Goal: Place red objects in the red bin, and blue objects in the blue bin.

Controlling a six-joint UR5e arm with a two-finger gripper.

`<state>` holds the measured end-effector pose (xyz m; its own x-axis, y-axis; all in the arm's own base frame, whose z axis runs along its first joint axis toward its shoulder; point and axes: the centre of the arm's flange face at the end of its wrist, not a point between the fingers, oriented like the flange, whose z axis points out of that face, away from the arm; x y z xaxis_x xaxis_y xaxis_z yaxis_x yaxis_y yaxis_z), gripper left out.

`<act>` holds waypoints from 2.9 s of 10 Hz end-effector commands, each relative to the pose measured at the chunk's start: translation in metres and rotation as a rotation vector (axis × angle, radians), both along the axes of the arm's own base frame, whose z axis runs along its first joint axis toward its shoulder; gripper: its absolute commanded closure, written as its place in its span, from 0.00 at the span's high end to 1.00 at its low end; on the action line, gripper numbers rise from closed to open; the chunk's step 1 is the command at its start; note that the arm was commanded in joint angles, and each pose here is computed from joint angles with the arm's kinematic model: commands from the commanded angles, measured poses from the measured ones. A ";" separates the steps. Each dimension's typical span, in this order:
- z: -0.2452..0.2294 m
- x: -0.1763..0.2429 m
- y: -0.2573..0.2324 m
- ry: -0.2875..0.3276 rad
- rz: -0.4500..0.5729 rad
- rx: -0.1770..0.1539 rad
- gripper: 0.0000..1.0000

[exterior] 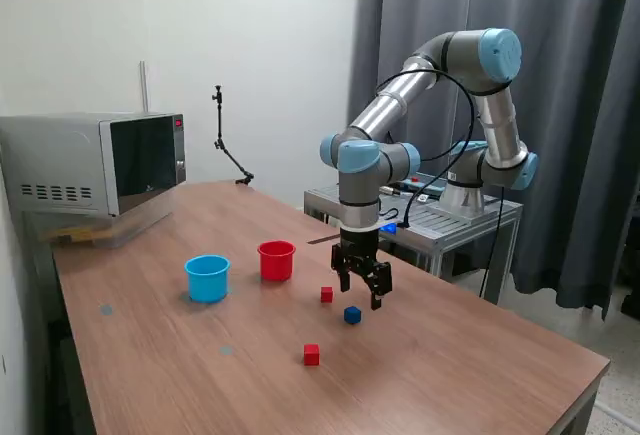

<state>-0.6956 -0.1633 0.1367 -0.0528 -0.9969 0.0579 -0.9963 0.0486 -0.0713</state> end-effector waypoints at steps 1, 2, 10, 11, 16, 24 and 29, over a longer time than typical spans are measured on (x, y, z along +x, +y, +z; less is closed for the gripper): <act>-0.008 -0.001 -0.003 -0.010 0.013 -0.032 1.00; -0.012 -0.001 -0.003 -0.015 0.014 -0.032 1.00; -0.021 -0.005 0.003 -0.020 0.011 -0.032 1.00; -0.022 -0.006 0.003 -0.020 0.011 -0.031 1.00; -0.025 -0.013 0.007 -0.016 0.020 -0.032 1.00; -0.026 -0.012 0.008 -0.014 0.070 -0.022 1.00; -0.026 -0.013 0.008 -0.014 0.073 -0.024 1.00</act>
<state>-0.7079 -0.1555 0.1108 0.0187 -0.9965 0.0811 -0.9960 -0.0256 -0.0857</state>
